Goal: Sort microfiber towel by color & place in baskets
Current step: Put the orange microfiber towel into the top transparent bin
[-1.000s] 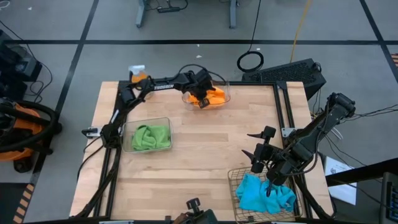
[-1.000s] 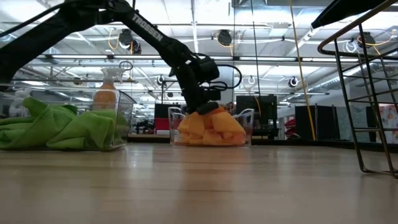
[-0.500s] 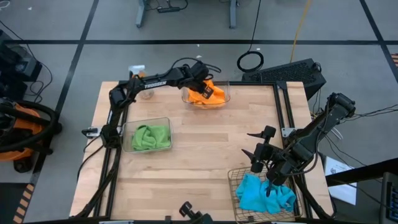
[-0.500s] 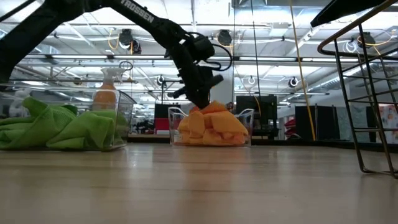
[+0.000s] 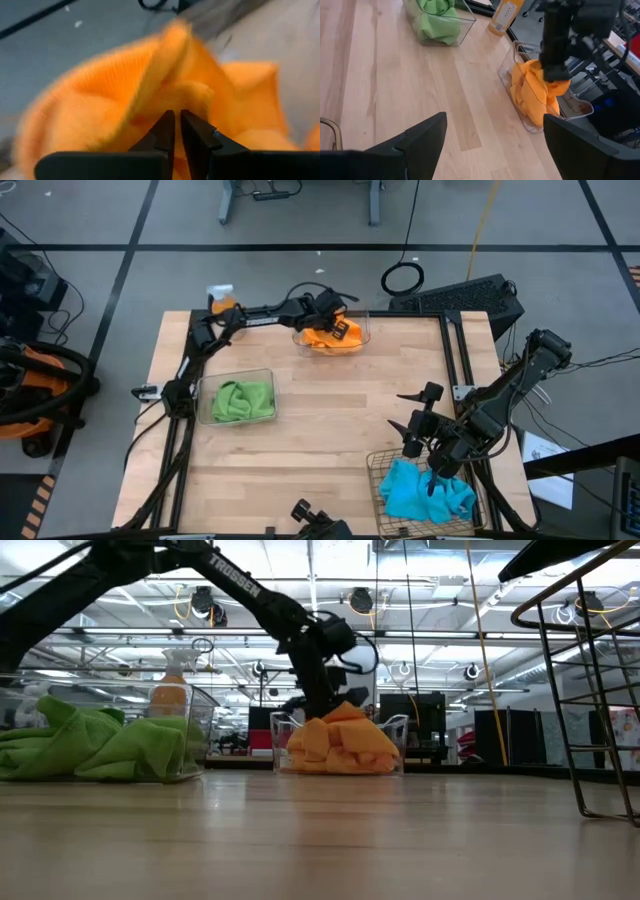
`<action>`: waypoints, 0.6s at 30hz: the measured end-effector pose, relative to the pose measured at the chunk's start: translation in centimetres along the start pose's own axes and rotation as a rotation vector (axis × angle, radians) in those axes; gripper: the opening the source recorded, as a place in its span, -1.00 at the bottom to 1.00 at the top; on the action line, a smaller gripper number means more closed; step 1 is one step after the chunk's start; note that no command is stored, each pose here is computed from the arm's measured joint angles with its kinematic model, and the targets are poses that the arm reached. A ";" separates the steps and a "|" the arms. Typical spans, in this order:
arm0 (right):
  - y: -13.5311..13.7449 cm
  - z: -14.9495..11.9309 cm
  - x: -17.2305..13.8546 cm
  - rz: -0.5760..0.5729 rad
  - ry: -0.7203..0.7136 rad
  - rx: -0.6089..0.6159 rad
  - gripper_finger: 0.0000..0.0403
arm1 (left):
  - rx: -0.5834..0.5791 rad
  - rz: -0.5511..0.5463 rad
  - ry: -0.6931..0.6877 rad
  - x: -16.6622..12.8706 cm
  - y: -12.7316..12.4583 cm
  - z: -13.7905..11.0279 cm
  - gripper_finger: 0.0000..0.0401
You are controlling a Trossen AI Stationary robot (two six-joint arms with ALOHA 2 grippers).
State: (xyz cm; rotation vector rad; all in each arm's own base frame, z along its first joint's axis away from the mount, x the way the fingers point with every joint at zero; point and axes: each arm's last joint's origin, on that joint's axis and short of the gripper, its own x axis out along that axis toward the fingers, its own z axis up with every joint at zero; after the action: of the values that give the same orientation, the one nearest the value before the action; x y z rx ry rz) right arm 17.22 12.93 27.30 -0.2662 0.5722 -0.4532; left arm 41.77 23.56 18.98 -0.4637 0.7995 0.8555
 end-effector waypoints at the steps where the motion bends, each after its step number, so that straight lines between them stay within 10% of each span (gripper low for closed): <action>1: 0.0 0.0 0.0 0.000 0.000 -0.001 0.59 | 0.003 0.005 0.017 0.6 0.0 -0.4 -0.81; 18: 0.0 0.0 0.0 -0.004 -0.001 -0.002 0.59 | 0.040 -0.095 0.020 -2.1 -0.8 0.3 -0.81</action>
State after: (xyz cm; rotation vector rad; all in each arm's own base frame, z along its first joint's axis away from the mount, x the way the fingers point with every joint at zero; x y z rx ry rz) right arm 17.21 12.91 27.29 -0.2691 0.5708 -0.4562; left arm 41.70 22.30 20.86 -0.4714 0.8052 0.7469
